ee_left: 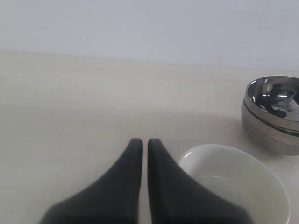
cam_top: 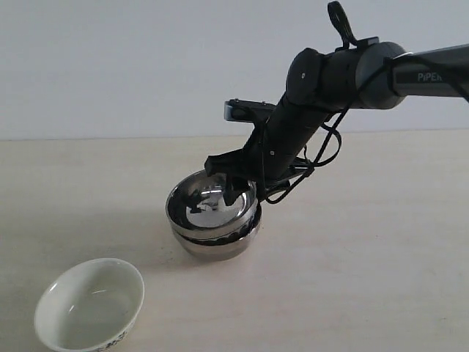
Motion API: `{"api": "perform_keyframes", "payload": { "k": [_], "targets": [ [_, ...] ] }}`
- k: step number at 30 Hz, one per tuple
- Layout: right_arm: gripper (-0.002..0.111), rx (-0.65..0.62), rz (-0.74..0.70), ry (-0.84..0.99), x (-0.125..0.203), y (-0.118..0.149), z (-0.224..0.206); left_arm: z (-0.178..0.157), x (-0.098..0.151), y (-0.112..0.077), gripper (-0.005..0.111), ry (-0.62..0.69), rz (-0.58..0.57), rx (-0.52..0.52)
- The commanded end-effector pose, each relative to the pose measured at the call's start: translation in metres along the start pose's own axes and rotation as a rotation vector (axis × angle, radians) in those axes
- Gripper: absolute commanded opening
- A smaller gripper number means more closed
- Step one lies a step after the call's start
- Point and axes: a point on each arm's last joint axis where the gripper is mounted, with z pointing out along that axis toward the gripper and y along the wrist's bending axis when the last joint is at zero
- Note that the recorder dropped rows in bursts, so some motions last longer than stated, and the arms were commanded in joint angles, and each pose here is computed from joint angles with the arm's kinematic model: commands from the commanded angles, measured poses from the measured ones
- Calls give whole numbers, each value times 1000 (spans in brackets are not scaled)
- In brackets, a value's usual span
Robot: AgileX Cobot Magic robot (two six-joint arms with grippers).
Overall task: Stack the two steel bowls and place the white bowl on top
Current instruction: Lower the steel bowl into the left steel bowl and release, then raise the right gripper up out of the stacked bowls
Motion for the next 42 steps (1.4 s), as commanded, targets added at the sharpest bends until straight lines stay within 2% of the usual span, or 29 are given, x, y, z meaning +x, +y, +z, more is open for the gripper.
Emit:
{"api": "perform_keyframes", "payload": {
  "k": [1,13,18,22,23,25,31,39,42],
  "targets": [
    [45,-2,-17,13,0,3,-10,0,1,0,4,-2,0,-3],
    [45,27,-63,17,1,3,-18,0,1,0,4,-2,0,-3],
    [45,90,-96,2,-1,2,-33,0,1,0,4,-2,0,-3],
    [60,133,-110,24,2,-1,-38,0,1,0,4,-2,0,-3],
    [61,134,-110,34,2,-1,-38,0,1,0,4,-2,0,-3],
    [59,135,-111,44,3,-1,-38,0,1,0,4,-2,0,-3],
    [36,133,-118,37,3,1,-43,0,1,0,4,-2,0,-3],
    [36,100,-159,-50,0,19,-76,0,1,0,4,-2,0,-3],
    [36,81,-301,-55,5,42,-82,0,1,0,4,-2,0,-3]
  ]
}}
